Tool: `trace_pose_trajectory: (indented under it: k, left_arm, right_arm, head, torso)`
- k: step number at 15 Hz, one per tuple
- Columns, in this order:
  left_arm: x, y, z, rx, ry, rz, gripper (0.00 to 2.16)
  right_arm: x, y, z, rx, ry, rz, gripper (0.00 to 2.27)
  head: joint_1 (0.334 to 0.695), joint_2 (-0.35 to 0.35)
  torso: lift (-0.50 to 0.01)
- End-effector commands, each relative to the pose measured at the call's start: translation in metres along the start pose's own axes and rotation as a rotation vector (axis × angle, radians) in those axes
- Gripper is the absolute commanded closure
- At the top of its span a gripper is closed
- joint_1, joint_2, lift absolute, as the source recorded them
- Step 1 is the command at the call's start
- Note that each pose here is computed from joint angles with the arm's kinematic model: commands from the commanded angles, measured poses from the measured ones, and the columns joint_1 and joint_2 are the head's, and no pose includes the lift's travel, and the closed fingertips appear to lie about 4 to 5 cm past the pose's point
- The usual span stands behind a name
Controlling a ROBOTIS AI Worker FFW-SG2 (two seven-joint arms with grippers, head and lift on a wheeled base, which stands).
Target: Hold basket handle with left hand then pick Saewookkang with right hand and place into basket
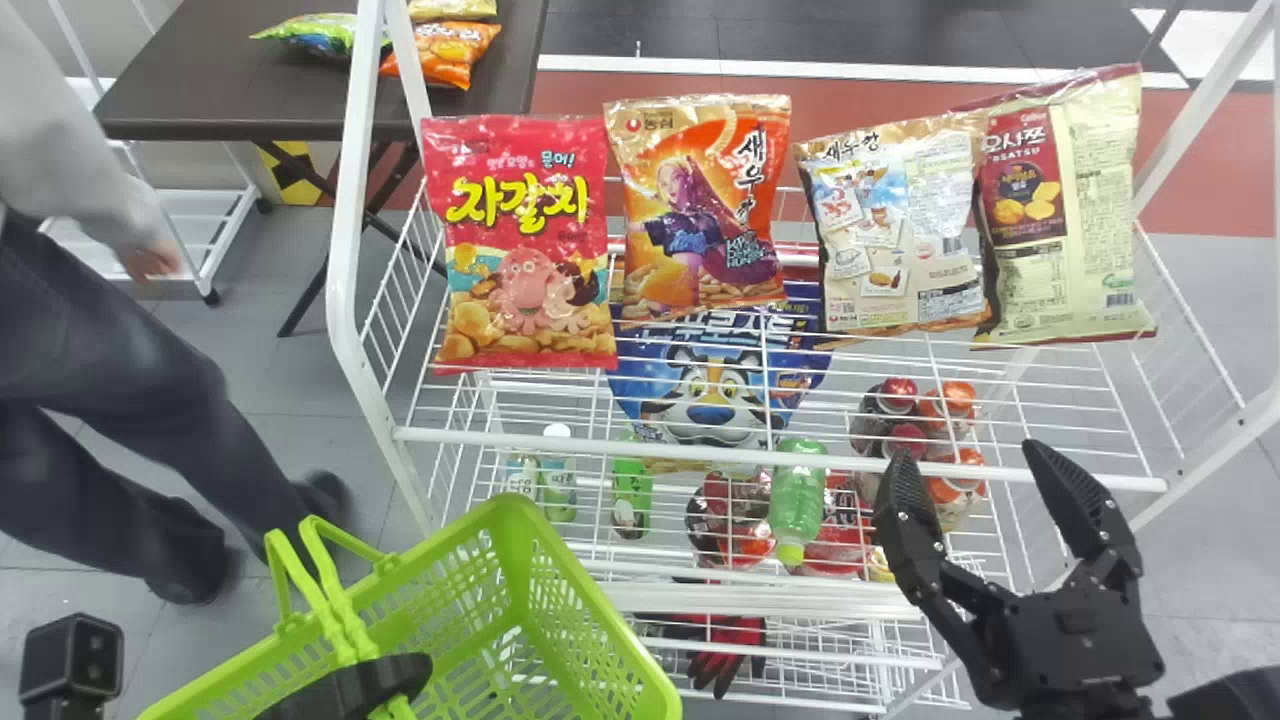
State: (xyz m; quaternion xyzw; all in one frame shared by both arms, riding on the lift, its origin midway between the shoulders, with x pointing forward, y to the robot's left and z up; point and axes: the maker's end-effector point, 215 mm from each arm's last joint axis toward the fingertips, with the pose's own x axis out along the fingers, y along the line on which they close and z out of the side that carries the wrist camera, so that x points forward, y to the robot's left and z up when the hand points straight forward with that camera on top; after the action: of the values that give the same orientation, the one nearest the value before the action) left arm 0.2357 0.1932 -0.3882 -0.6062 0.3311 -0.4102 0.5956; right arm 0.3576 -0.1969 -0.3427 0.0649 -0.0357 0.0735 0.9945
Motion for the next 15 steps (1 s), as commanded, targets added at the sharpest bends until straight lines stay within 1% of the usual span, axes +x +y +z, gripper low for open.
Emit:
trace_pose_trajectory:
  k: [1, 9, 11, 13, 15]
  left_arm:
    - [0.0, -0.003, -0.002, -0.03, 0.0, -0.011, 2.15]
    - [0.001, -0.002, 0.001, -0.027, 0.001, -0.008, 2.15]
    - [0.003, -0.002, 0.001, -0.026, 0.004, -0.009, 2.15]
    - [0.003, -0.002, 0.001, -0.026, 0.004, -0.009, 2.15]
    - [0.002, -0.001, 0.001, -0.026, 0.004, -0.006, 2.15]
  right_arm:
    - [0.0, 0.0, -0.001, 0.0, 0.001, 0.0, 0.08]
    - [0.013, 0.001, -0.008, -0.007, 0.018, 0.008, 0.07]
    - [0.03, 0.008, -0.014, -0.005, 0.045, 0.023, 0.06]
    - [0.049, 0.026, -0.02, -0.006, 0.069, 0.057, 0.06]
    - [0.074, 0.045, -0.03, -0.002, 0.11, 0.087, 0.06]
  head:
    - [0.695, -0.008]
    - [0.695, -0.003]
    - [0.695, 0.0]
    - [0.695, 0.012]
    - [0.695, 0.038]
  torso:
    - [-0.019]
    - [-0.019]
    - [-0.019]
    - [-0.019]
    - [-0.019]
